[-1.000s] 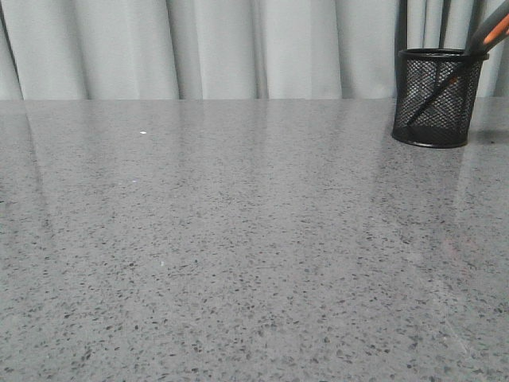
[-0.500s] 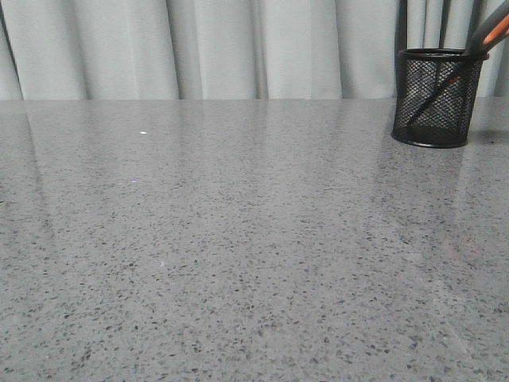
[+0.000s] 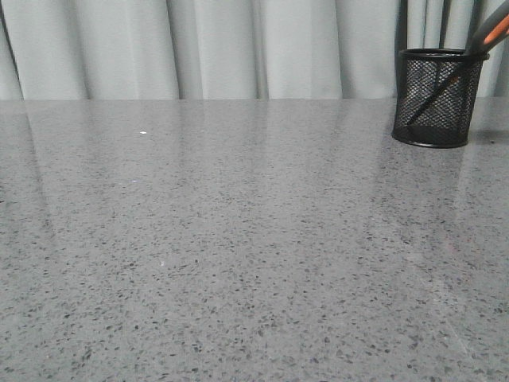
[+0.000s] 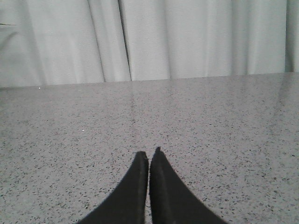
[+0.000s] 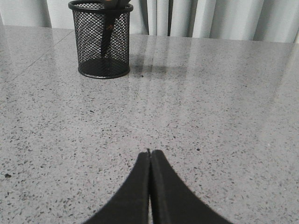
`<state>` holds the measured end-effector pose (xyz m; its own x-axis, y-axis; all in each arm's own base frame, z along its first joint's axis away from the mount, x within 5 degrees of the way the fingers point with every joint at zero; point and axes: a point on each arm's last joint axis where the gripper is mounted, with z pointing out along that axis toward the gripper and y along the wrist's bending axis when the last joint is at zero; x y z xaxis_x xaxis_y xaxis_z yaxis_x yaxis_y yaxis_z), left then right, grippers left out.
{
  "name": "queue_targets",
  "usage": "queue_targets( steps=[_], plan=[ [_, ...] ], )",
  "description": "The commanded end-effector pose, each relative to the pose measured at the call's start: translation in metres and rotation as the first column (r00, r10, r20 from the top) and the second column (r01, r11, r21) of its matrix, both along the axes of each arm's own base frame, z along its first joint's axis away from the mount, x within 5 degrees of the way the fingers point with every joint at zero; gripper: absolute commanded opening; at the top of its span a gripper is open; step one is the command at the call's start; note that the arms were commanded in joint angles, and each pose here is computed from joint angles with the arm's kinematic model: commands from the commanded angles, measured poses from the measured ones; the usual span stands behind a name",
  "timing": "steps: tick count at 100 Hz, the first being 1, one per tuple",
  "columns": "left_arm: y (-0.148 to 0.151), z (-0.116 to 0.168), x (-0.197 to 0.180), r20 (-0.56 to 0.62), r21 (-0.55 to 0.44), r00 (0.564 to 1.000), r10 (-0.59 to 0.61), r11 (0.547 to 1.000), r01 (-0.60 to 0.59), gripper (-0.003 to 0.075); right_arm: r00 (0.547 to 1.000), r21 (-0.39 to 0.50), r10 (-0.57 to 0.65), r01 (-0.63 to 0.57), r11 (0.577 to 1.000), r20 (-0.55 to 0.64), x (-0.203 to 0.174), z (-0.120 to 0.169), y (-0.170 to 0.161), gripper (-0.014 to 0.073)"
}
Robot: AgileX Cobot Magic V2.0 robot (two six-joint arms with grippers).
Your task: Put scissors into bucket
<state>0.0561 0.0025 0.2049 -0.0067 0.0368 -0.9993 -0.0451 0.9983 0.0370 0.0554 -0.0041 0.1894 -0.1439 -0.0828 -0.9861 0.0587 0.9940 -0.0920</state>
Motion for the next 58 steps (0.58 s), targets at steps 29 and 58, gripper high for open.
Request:
queue_targets(
  steps=[29, 58],
  plan=[
    [0.0002, 0.0027, -0.0017, 0.086, -0.014, 0.996, 0.004, 1.000, -0.003, -0.0020, 0.995, -0.012, -0.003, 0.004, 1.000, 0.099, 0.0003, 0.0021, -0.0002, -0.0069],
    [0.0002, 0.0027, -0.0017, 0.086, -0.014, 0.996, 0.004, 1.000, -0.003, -0.0020, 0.995, -0.012, -0.003, 0.004, 1.000, 0.099, 0.0003, 0.0021, -0.0002, -0.0069]
  ],
)
